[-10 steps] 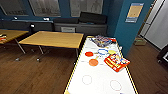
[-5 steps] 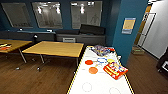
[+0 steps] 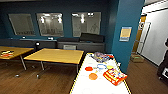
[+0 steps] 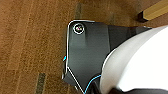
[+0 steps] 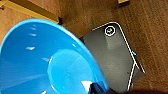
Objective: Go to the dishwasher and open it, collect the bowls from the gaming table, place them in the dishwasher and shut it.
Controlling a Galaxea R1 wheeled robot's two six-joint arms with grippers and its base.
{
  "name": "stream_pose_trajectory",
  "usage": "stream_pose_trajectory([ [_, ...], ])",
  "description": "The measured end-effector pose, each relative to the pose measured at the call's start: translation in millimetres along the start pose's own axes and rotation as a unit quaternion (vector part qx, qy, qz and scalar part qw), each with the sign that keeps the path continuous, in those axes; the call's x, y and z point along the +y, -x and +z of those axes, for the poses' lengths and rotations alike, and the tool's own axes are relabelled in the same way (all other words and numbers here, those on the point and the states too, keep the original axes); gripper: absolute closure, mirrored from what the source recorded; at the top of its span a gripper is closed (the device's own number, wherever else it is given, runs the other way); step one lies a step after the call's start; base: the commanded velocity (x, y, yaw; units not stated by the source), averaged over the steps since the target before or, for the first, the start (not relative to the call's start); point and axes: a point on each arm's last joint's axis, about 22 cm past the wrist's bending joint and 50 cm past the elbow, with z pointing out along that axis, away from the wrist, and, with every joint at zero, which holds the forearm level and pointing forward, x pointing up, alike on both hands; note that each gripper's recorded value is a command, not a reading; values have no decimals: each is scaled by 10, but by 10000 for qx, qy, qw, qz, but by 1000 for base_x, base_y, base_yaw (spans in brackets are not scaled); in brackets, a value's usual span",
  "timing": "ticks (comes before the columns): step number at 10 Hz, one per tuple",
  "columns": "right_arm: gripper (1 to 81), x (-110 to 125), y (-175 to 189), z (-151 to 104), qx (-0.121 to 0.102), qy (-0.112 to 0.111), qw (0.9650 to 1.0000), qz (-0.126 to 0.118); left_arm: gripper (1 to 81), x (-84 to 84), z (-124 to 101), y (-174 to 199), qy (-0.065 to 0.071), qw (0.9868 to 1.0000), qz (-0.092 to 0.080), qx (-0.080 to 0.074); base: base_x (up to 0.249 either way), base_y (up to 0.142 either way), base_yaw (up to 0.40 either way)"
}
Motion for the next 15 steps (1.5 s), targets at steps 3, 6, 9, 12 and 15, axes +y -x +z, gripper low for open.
stream_pose_trajectory([
  [3, 811, -34, 7, 21, -2, -26, 10000, -22, 811, -6, -1, -1, -7, 10000, 1, 1, 0, 0, 0],
  [6, 811, -74, 36, 99, -2, -25, 10000, -37, 811, 10, 5, -3, 2, 10000, -1, 7, 0, 0, 0],
  [9, 811, -113, 18, 157, 17, -32, 9999, -94, 811, 51, 23, -106, 25, 10000, 13, 61, -79, 0, 0],
  [12, 811, -44, 164, 136, -78, 20, 9999, -95, 811, 129, 49, 39, 63, 10000, -2, -31, -93, 0, 0],
  [15, 811, -53, 110, 169, -22, 31, 9999, -126, 811, 51, 66, 14, -77, 10000, 8, -1, -93, 0, 0],
])
